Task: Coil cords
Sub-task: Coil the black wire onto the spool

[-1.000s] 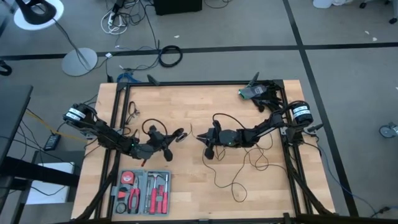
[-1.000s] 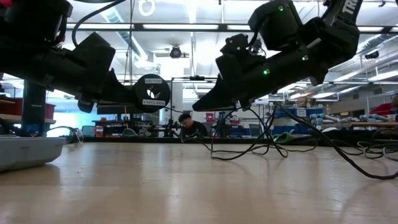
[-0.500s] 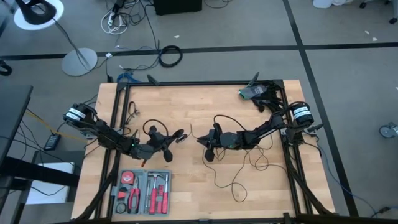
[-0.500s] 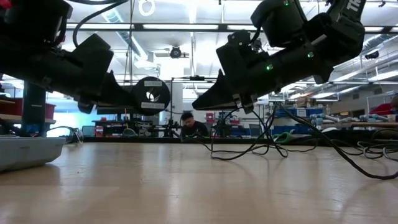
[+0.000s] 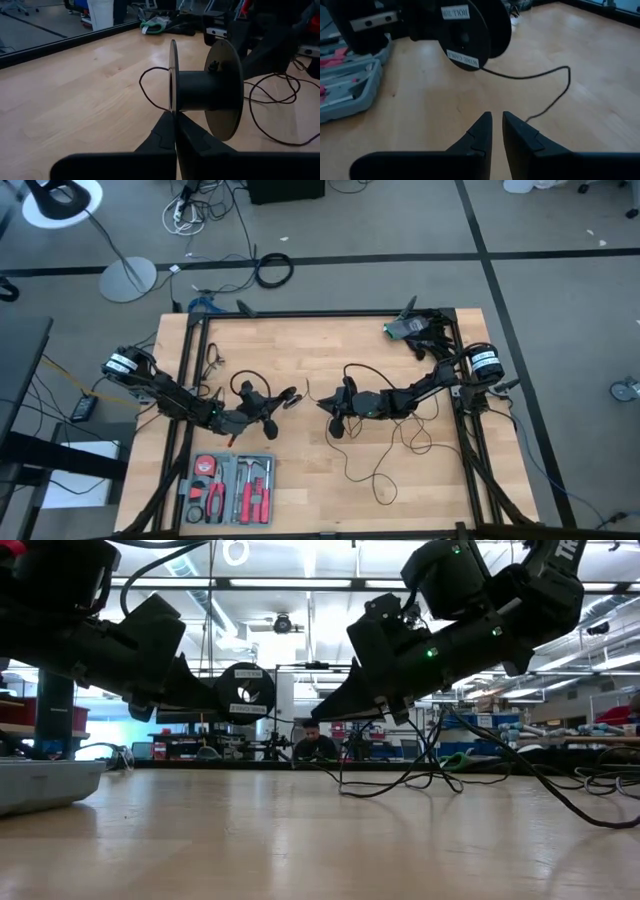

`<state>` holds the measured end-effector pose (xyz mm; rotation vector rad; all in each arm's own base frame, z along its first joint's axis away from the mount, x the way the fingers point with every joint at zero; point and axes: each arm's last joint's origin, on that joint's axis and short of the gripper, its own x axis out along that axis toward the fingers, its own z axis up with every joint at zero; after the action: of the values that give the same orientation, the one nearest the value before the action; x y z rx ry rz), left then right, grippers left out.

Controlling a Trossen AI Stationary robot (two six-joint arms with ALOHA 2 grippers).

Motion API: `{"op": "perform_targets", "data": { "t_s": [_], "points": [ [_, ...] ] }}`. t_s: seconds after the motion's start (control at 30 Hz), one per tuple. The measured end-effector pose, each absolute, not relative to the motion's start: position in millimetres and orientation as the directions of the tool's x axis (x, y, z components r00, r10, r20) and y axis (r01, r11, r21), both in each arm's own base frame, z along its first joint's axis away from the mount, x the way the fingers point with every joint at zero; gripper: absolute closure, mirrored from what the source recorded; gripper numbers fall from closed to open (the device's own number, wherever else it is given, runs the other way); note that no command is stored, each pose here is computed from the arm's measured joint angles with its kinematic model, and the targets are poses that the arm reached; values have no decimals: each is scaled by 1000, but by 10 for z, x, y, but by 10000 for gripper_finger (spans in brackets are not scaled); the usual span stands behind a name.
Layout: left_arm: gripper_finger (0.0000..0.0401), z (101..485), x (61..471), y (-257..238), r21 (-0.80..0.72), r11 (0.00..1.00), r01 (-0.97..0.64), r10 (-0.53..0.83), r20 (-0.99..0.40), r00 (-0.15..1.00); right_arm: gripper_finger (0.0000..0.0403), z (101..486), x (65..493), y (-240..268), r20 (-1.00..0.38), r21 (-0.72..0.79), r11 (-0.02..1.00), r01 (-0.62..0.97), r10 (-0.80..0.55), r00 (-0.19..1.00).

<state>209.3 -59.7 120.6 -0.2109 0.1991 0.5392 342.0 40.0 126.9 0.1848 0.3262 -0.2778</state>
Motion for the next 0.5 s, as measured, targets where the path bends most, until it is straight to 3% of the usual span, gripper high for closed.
{"op": "perform_targets", "data": {
  "t_s": [0.33,0.5],
  "points": [
    [401,1212,2095,-598,-153,837,-525,485,-237,842,358,1260,3417,400,-349,130,946,299,-238,906],
    [401,1224,2099,-600,-164,837,-523,483,-229,845,358,1270,3421,400,-339,49,962,269,-237,910]
  ]
}}
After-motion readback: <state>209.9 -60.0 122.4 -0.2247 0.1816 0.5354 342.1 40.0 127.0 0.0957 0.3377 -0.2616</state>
